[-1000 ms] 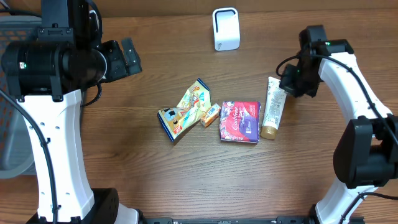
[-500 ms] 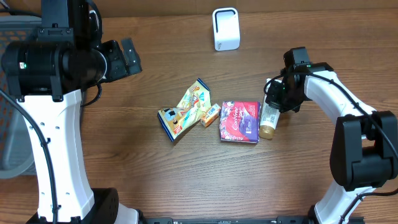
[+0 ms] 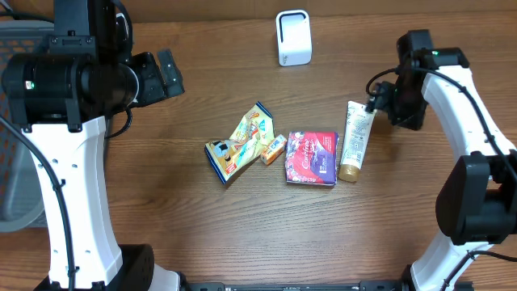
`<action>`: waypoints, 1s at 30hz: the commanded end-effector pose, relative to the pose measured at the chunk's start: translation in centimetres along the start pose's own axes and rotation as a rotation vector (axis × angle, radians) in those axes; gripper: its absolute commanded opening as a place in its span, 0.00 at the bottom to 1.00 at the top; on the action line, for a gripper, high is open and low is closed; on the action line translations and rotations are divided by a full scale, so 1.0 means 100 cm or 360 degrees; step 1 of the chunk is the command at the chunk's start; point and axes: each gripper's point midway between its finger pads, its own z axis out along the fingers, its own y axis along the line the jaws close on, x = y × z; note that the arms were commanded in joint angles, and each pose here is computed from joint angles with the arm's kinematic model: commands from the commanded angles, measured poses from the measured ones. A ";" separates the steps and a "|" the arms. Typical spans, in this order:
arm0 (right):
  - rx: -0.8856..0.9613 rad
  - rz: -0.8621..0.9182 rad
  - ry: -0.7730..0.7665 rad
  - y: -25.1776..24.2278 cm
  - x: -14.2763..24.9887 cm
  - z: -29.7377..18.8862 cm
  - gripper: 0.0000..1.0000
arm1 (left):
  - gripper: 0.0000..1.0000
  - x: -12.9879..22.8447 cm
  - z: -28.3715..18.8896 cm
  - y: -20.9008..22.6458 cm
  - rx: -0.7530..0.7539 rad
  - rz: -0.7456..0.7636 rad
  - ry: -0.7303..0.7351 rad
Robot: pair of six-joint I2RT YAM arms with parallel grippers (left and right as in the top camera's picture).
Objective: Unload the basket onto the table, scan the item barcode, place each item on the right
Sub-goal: 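Close the right gripper on the white tube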
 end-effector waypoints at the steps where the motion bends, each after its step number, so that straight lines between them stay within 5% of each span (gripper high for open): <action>1: -0.0257 -0.0157 0.0081 0.032 0.012 0.003 1.00 | 1.00 0.000 -0.005 0.002 0.0001 -0.0020 -0.0026; 24: -0.0083 -0.0062 0.0260 0.013 0.081 0.091 1.00 | 1.00 0.000 -0.005 0.002 0.0001 -0.0020 -0.0026; 28: -0.0091 -0.0065 0.0239 0.015 0.078 0.092 0.87 | 1.00 0.000 -0.005 0.002 0.0001 -0.0020 -0.0026; 30: -0.0090 -0.0074 0.0226 0.015 0.074 0.090 0.69 | 1.00 0.000 -0.005 0.002 0.0001 -0.0020 -0.0026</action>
